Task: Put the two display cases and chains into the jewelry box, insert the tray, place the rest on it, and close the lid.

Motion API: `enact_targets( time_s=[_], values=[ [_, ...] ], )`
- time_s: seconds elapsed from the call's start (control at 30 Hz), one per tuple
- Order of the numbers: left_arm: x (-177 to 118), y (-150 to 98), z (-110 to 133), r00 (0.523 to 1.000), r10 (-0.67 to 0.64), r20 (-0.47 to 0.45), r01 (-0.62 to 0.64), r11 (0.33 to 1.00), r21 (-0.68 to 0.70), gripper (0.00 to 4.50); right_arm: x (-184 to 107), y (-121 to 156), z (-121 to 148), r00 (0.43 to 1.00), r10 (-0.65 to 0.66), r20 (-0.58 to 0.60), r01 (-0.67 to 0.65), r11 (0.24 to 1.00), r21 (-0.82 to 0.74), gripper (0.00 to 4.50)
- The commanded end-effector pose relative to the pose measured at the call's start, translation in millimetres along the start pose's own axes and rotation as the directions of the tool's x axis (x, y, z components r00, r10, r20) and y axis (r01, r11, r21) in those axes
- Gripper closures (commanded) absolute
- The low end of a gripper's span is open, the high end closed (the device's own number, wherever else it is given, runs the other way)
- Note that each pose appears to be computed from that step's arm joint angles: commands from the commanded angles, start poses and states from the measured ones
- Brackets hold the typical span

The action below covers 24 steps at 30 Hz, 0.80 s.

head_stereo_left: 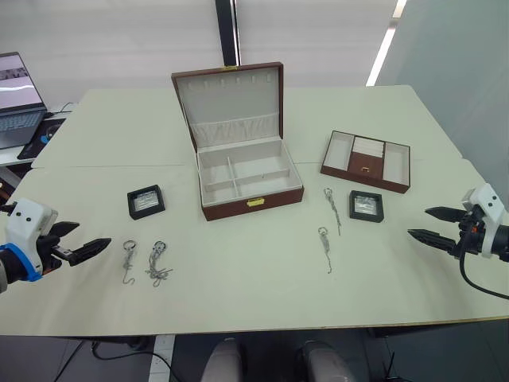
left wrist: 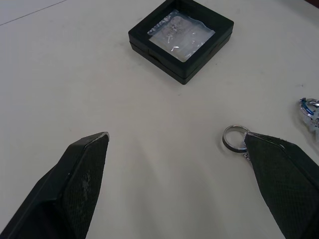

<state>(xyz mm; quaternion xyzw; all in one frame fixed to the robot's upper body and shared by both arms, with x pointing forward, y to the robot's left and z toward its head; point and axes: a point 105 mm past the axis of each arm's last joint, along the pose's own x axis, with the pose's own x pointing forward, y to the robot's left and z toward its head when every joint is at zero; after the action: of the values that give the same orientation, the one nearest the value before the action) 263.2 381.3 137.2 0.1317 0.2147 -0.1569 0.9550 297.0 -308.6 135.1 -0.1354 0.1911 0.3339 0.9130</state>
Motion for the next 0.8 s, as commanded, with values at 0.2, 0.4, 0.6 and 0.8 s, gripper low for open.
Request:
enact_targets(
  time_s=[0.2, 0.4, 0.6, 0.8],
  values=[
    [-1.9, 8.5, 0.8, 0.999, 0.034, -0.002, -0.034, 0.998, 0.049, 0.0, -4.3, -8.1, 11.9, 0.999, -0.027, 0.019, 0.028, 0.998, -0.054, 0.02],
    [-3.5, 10.7, 0.5, 0.999, 0.044, -0.004, -0.044, 0.997, 0.06, 0.0, -3.5, -9.3, 10.6, 0.999, -0.038, 0.005, 0.038, 0.999, -0.037, 0.02],
    [-4.5, 11.9, -2.7, 0.999, 0.048, -0.02, -0.047, 0.998, 0.051, 0.0, -3.8, -10.3, 10.5, 0.999, -0.04, 0.006, 0.041, 0.998, -0.039, 0.02],
    [-4.8, 12.6, -2.8, 0.998, 0.052, -0.02, -0.051, 0.997, 0.057, 0.0, -2.7, -10.3, 9.3, 0.999, -0.041, 0.006, 0.041, 0.998, -0.04, 0.02]
  ],
)
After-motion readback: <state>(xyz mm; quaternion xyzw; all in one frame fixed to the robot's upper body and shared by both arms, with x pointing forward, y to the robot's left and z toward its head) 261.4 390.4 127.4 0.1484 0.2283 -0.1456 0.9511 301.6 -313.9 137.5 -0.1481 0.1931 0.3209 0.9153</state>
